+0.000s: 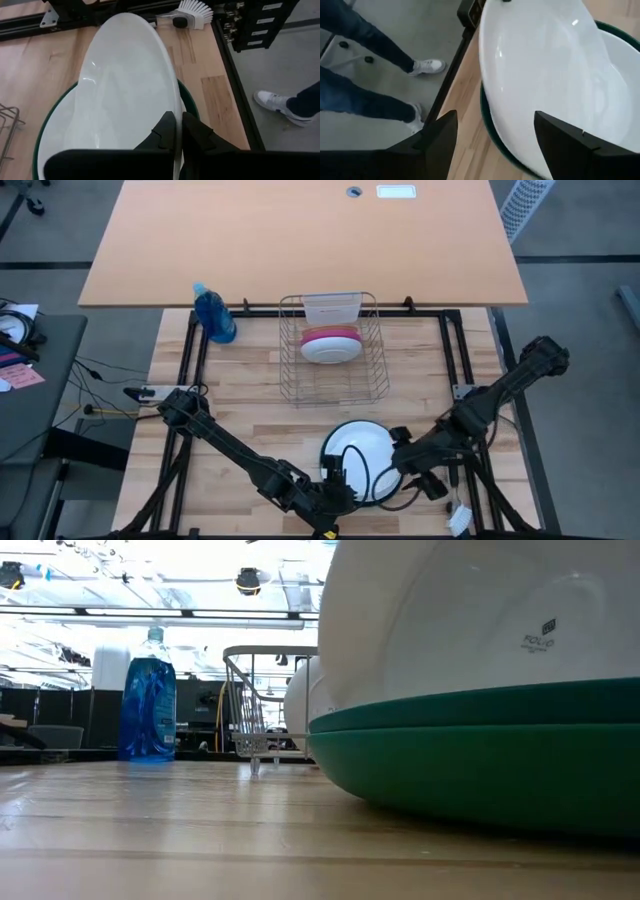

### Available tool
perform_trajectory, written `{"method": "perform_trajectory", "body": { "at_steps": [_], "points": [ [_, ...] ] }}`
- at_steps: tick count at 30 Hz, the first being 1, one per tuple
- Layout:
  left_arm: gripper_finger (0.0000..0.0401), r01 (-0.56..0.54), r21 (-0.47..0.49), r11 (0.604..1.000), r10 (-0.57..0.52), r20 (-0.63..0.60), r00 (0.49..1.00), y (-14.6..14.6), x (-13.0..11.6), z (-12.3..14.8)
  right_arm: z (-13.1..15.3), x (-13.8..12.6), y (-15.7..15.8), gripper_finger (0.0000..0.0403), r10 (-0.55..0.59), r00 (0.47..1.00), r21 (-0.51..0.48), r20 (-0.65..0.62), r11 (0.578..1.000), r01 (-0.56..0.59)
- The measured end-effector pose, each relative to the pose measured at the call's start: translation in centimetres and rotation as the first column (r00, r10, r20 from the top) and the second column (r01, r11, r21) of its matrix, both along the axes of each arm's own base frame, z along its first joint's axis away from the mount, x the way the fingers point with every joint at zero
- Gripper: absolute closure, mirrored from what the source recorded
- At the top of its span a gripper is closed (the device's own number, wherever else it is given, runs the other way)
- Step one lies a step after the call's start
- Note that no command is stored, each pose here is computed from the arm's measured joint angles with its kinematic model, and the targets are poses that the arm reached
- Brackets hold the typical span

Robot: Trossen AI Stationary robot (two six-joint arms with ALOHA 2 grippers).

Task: Sort dishes
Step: Put the white plate in the dish rack

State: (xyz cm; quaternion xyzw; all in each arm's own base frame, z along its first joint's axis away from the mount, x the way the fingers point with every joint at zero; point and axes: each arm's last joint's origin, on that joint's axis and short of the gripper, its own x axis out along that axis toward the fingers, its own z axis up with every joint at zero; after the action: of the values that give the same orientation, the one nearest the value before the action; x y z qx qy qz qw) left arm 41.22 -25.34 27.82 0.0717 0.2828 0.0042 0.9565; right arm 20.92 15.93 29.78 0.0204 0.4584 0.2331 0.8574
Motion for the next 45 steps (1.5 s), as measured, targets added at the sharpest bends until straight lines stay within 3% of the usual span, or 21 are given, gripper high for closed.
{"method": "perform_trajectory", "body": {
  "at_steps": [7,12,16,22,27,33,39,45],
  "points": [
    [0.0401,-0.005,-0.002,1.0,0.005,0.002,1.0,0.3,0.2,0.0,-2.3,2.4,0.8,0.0142,0.069,0.995,0.043,-0.074,0.997,-0.066],
    [0.0401,-0.003,0.007,1.0,0.003,-0.001,1.0,0.4,0.3,0.0,-3.8,3.3,1.0,0.017,0.015,0.991,0.012,-0.133,1.0,-0.014],
    [0.0401,0.002,0.018,1.0,-0.002,-0.002,1.0,0.4,0.3,0.0,-4.2,3.6,0.9,0.0229,0.006,0.99,-0.012,-0.138,1.0,-0.008],
    [0.0401,-0.014,0.05,0.999,0.014,0.007,1.0,0.6,0.1,0.3,-4.0,3.6,0.8,0.0369,0.033,0.996,-0.063,-0.088,0.997,-0.038],
    [0.04,-0.011,0.05,0.999,0.011,0.014,1.0,0.8,-0.3,1.2,-3.7,3.4,1.2,0.0373,0.012,0.998,-0.072,-0.063,0.997,-0.016],
    [0.0352,-0.08,-0.076,0.994,0.083,0.035,0.996,2.3,-2.4,5.1,-0.3,2.8,1.2,0.0396,-0.003,0.998,-0.024,-0.055,1.0,0.002],
    [0.0292,-0.094,-0.198,0.976,0.126,0.154,0.98,4.0,-6.5,11.7,3.1,2.1,-0.2,0.0402,-0.101,0.986,0.047,-0.129,0.993,0.108],
    [0.028,-0.226,-0.195,0.954,0.274,0.271,0.923,6.8,-10.7,16.6,5.5,1.9,-1.3,0.0402,-0.167,0.979,0.087,-0.114,0.98,0.177]
  ]
}}
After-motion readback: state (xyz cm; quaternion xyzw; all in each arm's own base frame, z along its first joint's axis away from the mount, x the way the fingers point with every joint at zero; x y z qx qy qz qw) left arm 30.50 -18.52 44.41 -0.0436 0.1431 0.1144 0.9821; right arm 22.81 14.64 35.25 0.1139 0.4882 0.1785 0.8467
